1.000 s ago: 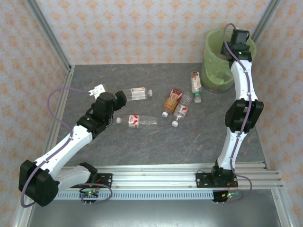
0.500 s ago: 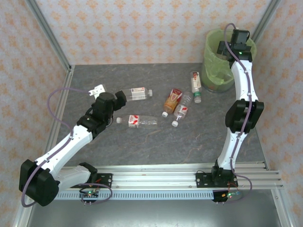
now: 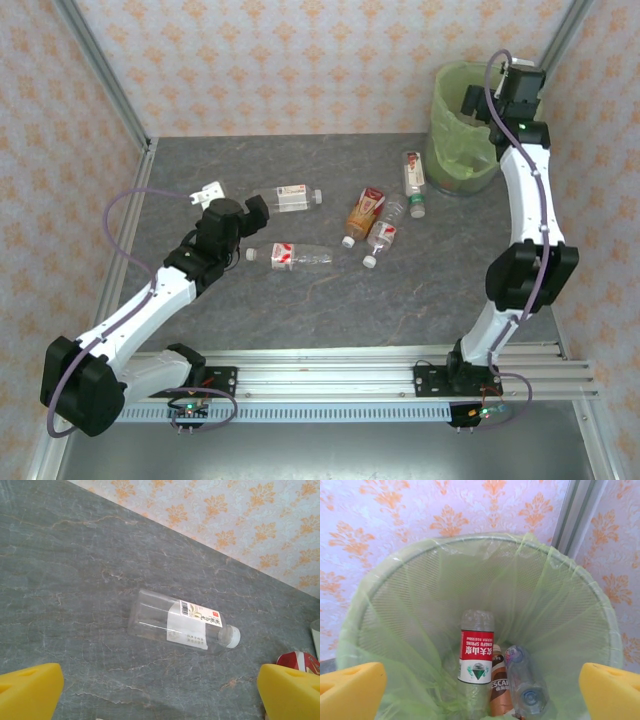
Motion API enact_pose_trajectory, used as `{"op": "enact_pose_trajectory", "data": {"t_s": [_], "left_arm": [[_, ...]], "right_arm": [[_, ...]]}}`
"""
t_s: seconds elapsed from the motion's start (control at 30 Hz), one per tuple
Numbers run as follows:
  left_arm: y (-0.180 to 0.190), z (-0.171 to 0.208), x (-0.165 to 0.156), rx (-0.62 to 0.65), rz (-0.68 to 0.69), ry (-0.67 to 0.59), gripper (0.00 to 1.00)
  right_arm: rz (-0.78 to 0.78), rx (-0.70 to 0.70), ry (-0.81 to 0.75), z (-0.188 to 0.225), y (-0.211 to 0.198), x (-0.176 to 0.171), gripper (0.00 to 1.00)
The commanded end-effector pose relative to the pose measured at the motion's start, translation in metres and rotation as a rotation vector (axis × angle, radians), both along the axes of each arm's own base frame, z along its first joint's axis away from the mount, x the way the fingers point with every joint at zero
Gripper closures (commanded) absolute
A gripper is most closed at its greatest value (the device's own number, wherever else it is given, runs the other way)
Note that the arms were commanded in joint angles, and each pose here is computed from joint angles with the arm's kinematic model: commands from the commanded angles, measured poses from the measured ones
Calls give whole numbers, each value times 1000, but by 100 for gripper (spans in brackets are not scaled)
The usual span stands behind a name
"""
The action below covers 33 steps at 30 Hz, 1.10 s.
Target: Put the plastic bottles in the bin
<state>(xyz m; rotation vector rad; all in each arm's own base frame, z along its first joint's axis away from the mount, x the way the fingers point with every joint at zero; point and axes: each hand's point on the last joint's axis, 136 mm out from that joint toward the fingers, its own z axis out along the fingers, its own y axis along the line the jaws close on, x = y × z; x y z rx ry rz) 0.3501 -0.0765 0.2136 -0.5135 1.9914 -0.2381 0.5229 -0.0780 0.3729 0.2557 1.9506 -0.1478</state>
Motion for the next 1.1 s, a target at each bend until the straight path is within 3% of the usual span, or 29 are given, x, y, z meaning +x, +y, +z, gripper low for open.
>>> {"op": "enact_pose_trajectory", "data": {"t_s": [0.0,0.2,0.47,0.8,1.07], "left_arm": [[2,7,1,-10,-10,-46,0],[-1,8,0,-56,-16,-88,0],[-1,5,-3,-39,-28,-75,0],[8,-3,-6,-49,18,-83,0],[6,-6,0,-46,22,-74,0]], "right_arm": [[29,4,-85,31,8,-20,1],[41,89,-173,27,21,-55,1],[173,222,-253,17,59,-90,1],[324,291,-176,-23,112,-129,1],[155,316,-66,-66,91,-163,1]]}}
